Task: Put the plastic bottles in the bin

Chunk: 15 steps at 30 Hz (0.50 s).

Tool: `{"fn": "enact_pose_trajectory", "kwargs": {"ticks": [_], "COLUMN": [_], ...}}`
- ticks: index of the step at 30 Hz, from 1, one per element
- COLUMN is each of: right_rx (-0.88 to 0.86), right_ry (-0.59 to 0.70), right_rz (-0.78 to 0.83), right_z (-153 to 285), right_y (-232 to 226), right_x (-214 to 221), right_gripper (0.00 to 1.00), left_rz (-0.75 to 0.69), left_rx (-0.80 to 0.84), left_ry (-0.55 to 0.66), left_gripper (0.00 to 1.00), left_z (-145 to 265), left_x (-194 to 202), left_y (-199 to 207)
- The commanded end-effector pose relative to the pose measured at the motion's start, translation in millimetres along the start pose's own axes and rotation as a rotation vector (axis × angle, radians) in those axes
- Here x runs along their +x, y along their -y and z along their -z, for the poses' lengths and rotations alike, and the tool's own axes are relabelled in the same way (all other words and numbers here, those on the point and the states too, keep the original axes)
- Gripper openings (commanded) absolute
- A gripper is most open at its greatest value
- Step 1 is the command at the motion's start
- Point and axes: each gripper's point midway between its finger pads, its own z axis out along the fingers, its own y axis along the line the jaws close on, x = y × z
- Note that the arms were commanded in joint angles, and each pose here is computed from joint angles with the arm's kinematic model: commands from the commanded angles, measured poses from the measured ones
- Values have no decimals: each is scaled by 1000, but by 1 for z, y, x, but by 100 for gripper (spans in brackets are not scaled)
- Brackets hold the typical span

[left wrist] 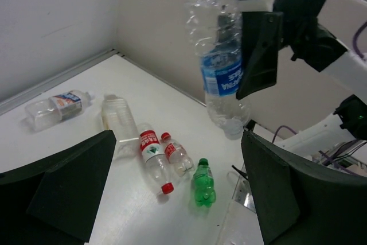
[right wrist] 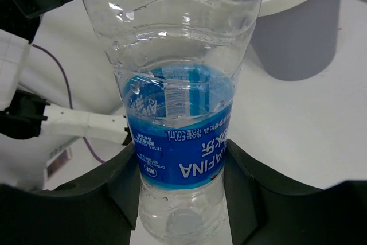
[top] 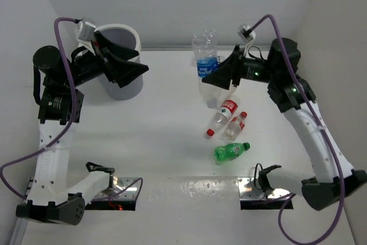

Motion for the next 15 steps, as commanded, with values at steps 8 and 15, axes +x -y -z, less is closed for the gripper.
{"fn": "enact_pose_trajectory", "kwargs": {"ticks": [8,15], "right_rx": [-202,-216], "right_ry": [-71,-98], "right_rz": [28,10], "right_z": [-66,-88], "right_y": [-50,-46], "right_x": [-16,-13], "right_gripper": [0,0], "left_rz": [37,32], "left_rx": [72,151], "left_ry": [22,10], "left_gripper": [99,99], "left_z": [-36,-56], "left_x": [-26,-29], "left_y": [-11,-6]}}
